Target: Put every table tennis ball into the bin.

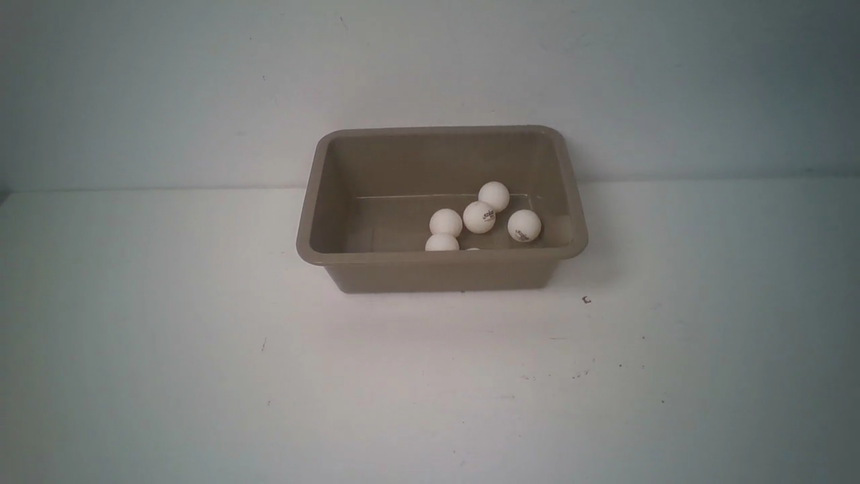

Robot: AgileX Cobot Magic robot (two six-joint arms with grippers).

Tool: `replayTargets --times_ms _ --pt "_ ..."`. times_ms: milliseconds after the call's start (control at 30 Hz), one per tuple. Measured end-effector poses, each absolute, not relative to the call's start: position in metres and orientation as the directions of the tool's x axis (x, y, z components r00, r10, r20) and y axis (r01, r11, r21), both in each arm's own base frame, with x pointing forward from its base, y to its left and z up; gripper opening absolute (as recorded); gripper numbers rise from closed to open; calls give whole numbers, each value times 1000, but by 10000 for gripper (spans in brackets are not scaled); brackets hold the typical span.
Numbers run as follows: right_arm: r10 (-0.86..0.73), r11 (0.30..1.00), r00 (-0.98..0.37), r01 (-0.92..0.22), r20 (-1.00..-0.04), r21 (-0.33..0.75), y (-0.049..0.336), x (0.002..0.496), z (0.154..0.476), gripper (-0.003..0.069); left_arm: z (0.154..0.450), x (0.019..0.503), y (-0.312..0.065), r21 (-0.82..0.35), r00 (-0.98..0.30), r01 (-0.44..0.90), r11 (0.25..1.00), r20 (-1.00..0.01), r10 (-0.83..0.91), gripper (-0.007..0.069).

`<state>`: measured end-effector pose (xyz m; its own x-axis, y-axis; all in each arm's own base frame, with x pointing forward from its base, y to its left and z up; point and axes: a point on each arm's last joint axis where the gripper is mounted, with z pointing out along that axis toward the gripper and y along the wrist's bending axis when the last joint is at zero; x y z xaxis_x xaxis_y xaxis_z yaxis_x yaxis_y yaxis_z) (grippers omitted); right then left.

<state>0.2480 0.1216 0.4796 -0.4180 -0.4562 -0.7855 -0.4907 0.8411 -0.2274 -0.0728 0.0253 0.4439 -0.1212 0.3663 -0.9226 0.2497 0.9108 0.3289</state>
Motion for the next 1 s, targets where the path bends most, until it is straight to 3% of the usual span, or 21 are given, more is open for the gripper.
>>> replayTargets --times_ms 100,233,433,767,1000 --pt "-421 852 -377 -476 -825 -217 105 216 453 -15 423 -63 20 316 -158 287 904 -915 370 -4" --pt "-352 876 -334 -448 -875 -181 84 176 402 -15 408 -61 15 291 -39 295 910 -948 316 -4" --pt "-289 893 -300 -427 -909 -143 60 132 346 -15 378 -52 11 262 -19 306 915 -959 281 -4" --pt "-312 899 -301 -401 -901 -178 42 104 314 -15 329 -30 -5 162 -91 407 899 -972 216 -4" --pt "-315 903 -358 -400 -879 -160 41 103 303 -15 317 -23 -7 146 -130 420 896 -967 218 -4"
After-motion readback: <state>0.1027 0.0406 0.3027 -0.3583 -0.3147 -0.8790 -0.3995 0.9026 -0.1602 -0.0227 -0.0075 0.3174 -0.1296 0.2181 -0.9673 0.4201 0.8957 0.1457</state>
